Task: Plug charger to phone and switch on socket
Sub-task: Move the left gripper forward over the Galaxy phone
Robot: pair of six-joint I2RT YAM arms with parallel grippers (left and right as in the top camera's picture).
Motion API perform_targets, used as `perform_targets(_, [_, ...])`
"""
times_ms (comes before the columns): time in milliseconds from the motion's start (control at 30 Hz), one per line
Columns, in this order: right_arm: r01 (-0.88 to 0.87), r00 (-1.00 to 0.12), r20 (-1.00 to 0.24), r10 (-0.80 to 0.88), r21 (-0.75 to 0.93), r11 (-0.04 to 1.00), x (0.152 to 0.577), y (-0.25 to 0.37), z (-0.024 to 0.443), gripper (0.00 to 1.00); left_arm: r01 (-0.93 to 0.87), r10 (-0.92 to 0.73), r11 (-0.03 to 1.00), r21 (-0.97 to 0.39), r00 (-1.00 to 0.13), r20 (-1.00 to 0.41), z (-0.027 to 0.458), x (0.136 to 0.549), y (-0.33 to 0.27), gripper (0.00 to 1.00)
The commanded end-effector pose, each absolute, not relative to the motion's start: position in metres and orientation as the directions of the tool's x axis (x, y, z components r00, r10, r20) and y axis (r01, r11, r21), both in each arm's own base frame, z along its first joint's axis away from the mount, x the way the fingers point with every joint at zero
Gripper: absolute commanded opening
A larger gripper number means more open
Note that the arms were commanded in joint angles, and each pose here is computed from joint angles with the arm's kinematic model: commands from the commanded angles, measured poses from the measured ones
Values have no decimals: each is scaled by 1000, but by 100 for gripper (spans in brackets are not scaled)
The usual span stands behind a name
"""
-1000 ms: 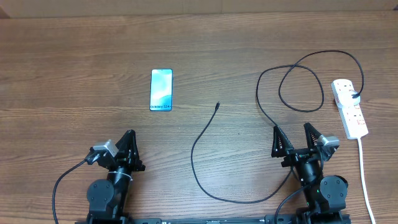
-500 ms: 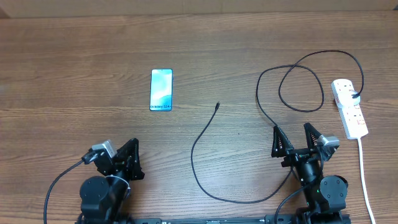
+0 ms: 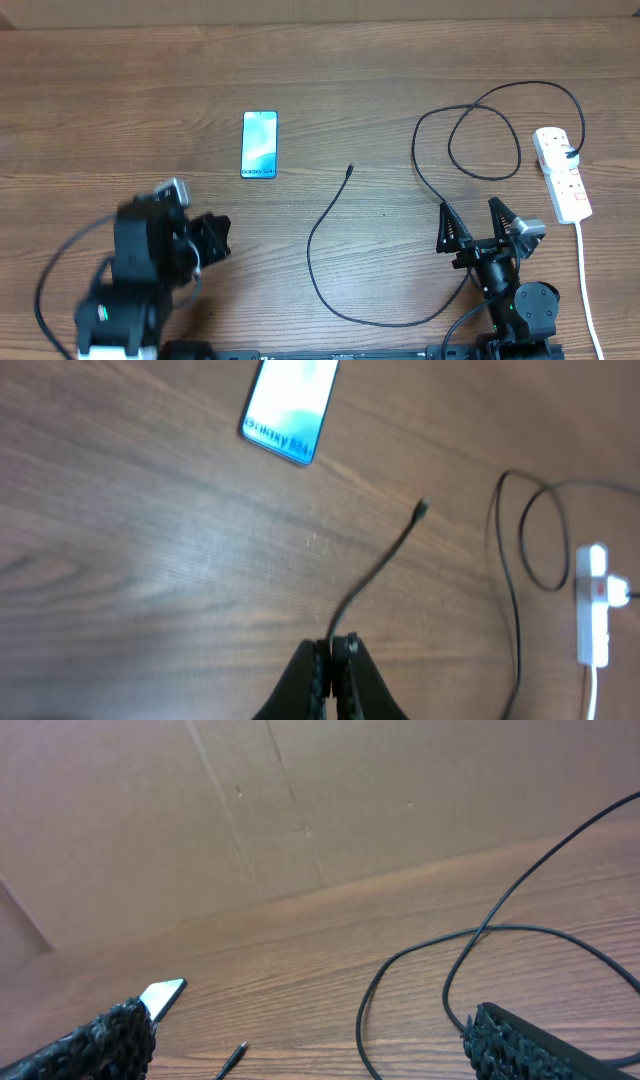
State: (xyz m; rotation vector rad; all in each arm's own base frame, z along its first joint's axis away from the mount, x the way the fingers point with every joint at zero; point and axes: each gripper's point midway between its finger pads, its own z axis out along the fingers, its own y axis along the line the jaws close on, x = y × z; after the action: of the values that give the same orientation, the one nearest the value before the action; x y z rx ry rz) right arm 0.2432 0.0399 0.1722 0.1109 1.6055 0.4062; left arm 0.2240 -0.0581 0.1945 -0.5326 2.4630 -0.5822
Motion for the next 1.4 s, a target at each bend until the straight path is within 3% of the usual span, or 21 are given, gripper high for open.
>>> perform_targets(0, [-176,-82,-946,314,324,930,243,41,171,100,-227,-411,864,-450,-833,-371,221,242,-60,4])
perform_targets(200, [-176,-82,-946,314,324,930,243,41,170,100,-303,-353,913,-274,-923,-154,231,256,-51,4])
perform_targets(367, [-176,-82,-946,314,324,930,243,41,170,100,-319,-330,938,-136,-942,-66,216,281,-45,6])
perform_targets(433, [-176,-82,-946,314,324,930,243,41,170,100,-306,-316,942,-135,-947,-63,204,297,-50,33])
perform_targets(467, [-176,-82,-946,314,324,930,243,41,170,100,-296,-306,946,-136,-950,-65,198,306,-53,53])
perform_targets(533, [-176,-82,-946,314,324,930,243,41,170,100,-263,-275,955,-139,-958,-77,183,326,-58,81])
perform_targets(600, [-176,-82,-946,314,324,930,243,41,170,100,-224,-238,963,-152,-967,-87,173,339,-62,99])
perform_targets(867, [-176,-82,-946,314,324,930,243,41,170,100,-29,-61,984,-176,-983,-175,137,391,-74,100])
perform_targets(1100, [-176,-82,-946,314,324,930,243,41,170,100,-39,-42,994,-100,-998,-36,73,393,-74,100])
perform_targets(1367, [-176,-82,-946,314,324,930,243,41,170,100,-15,-16,997,-72,-1000,-2,27,404,-82,100])
